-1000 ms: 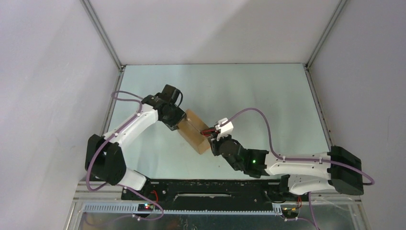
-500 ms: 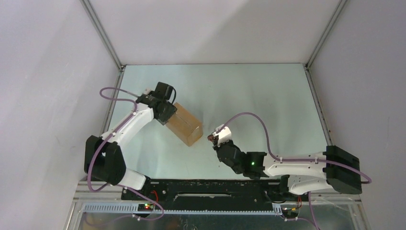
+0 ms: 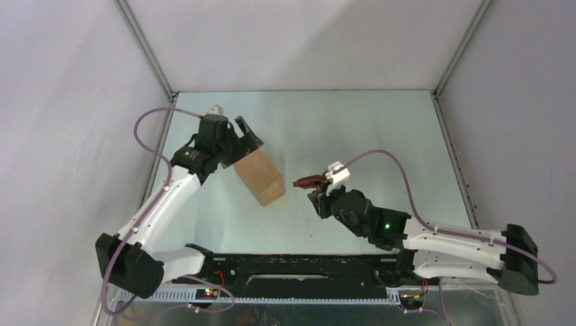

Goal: Unpack the express box

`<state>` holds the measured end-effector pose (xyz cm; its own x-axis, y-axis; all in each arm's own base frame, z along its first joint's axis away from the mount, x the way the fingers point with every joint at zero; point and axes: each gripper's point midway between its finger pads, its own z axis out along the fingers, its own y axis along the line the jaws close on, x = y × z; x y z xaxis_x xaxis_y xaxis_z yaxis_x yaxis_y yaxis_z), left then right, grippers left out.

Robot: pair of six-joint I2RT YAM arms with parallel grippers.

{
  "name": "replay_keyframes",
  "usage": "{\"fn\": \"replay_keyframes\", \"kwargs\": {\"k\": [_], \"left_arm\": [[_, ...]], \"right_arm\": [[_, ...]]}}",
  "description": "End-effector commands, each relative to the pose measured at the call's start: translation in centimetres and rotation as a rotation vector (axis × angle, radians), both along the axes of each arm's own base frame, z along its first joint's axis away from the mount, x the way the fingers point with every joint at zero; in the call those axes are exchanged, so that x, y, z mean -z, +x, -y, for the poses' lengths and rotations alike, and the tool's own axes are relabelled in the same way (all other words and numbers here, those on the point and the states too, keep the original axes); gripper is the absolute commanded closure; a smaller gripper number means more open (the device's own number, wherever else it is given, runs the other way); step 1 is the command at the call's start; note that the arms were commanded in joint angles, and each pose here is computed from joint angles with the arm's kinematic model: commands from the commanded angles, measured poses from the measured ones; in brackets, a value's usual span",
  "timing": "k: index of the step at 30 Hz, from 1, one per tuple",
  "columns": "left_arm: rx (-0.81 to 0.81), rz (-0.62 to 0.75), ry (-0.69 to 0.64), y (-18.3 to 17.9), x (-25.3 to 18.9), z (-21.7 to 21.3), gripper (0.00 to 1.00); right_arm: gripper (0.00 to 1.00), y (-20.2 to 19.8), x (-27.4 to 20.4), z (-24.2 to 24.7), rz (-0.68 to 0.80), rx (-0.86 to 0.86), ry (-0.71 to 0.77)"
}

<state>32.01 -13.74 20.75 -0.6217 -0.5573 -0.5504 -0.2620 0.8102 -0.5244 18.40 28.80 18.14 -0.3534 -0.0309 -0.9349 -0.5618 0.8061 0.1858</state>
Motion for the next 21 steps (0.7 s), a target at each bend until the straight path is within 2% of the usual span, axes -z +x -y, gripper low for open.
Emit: {"fn": "replay_keyframes", "kwargs": {"k": [1, 5, 8, 10, 21], "left_arm": [[0.461, 0.196, -0.131, -2.0, -4.2, 6.3, 0.06], [0.738, 0.294, -0.180, -5.1, -5.4, 9.5, 0.10], [0.908, 0.383, -0.286, -7.7, -7.2, 11.8, 0.10], [0.989, 0.424, -0.302, -9.1, -8.0, 12.5, 0.10], [1.184, 0.560, -0.442, -13.3, -10.3, 13.5, 0.13]], "right_arm": [[1.00, -1.6, -4.5, -1.2, -0.021, -0.175, 0.158], [1.00, -2.8, -8.6, -0.8, -0.047, -0.294, 0.313], [1.00, -3.9, -10.5, -0.5, -0.070, -0.370, 0.375], [1.00, -4.4, -11.5, -0.2, -0.079, -0.402, 0.404], [1.00, -4.7, -12.8, 0.4, -0.120, -0.435, 0.463]]}}
